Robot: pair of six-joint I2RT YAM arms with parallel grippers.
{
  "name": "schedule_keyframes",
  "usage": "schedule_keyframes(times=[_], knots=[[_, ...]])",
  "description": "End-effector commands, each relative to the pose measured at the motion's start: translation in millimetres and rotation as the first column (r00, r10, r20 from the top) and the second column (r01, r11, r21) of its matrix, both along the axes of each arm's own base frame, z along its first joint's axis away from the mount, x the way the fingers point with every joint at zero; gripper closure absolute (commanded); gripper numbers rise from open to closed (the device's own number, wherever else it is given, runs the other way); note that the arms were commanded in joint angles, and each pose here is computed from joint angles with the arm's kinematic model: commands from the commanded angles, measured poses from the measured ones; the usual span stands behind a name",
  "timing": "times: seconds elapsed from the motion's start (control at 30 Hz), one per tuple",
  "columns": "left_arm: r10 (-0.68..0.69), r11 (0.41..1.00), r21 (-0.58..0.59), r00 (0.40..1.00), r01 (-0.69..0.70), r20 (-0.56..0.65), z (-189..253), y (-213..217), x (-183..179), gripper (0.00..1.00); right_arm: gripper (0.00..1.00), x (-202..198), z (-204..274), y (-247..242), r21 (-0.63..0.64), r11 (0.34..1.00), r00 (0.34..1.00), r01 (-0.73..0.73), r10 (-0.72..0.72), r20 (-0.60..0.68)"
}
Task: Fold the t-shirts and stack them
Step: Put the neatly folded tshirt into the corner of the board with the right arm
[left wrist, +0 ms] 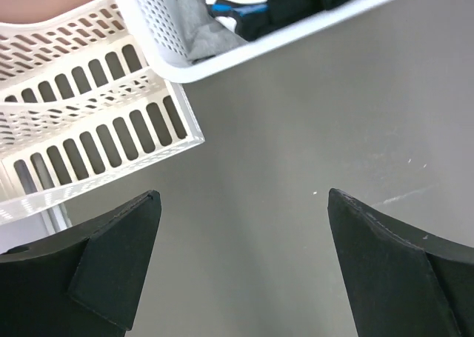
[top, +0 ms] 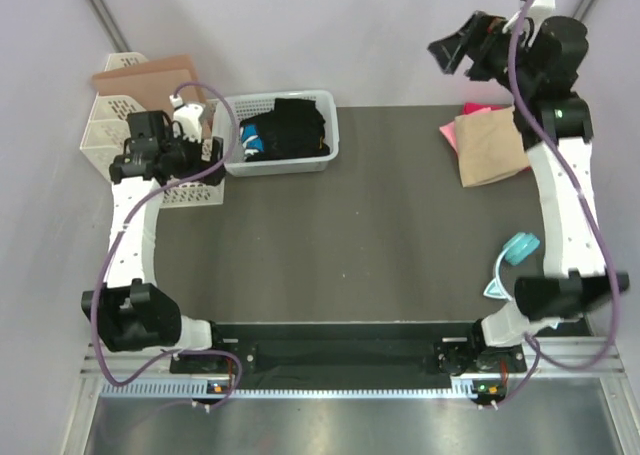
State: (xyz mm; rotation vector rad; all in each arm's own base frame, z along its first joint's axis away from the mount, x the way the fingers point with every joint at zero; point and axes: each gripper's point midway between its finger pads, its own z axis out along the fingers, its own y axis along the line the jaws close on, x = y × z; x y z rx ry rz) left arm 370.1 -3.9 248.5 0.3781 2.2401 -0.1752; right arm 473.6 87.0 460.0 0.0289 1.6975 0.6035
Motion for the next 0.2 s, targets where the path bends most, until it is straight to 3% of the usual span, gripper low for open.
schedule_keyframes(times=[0.0, 0.17], knots=[[0.007, 0.994, -0.11, 1.0, -0.007, -0.008, 13, -6, -6, 0.01, 0.0, -66, 17, 38, -0.102, 0.991, 0.992, -0.084, 0.093, 0.087], [0.021, 0.988, -0.154, 1.0, -0.02, 0.004, 15, -10, -7, 0.01, 0.0, -110, -16, 56, -0.152, 0.981, 0.991, -0.121, 0.128, 0.033]])
